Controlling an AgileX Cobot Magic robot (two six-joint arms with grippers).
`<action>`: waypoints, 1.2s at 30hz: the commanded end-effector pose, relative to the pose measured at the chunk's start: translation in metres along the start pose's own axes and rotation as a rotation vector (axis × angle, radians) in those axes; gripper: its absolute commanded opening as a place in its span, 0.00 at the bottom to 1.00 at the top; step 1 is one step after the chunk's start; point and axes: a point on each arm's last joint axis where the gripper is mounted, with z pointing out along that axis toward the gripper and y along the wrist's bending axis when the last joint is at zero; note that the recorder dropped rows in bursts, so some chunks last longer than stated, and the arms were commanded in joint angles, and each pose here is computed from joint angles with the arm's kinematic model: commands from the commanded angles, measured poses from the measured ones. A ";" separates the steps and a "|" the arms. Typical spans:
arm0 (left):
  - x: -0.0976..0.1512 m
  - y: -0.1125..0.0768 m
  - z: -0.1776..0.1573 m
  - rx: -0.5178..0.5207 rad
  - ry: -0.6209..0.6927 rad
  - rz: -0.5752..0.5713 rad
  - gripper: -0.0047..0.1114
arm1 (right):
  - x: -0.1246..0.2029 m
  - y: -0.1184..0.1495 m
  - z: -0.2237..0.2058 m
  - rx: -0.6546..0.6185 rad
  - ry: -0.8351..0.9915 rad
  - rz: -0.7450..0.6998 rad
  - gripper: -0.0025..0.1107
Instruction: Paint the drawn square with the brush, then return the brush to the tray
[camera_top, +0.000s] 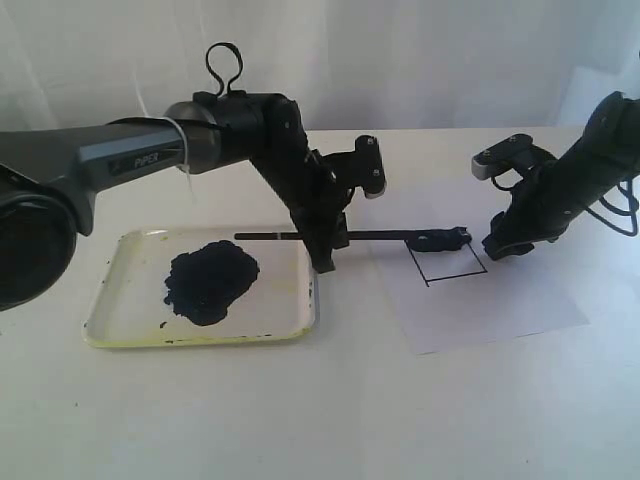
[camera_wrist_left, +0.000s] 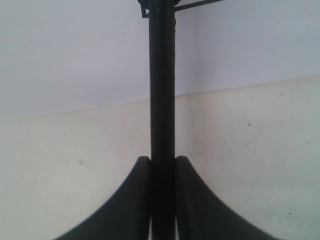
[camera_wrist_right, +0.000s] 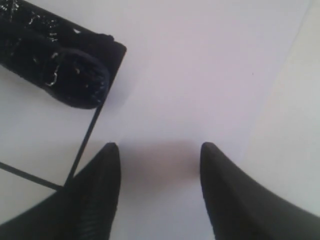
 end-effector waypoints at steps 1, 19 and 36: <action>0.002 -0.007 0.009 0.047 0.009 -0.013 0.04 | 0.007 0.001 0.008 -0.018 0.048 -0.035 0.44; -0.001 -0.008 0.006 0.069 0.001 -0.021 0.04 | 0.007 0.001 0.008 -0.012 0.044 -0.035 0.44; -0.005 -0.017 0.006 0.102 0.043 0.025 0.04 | 0.007 0.001 0.008 -0.012 0.044 -0.035 0.44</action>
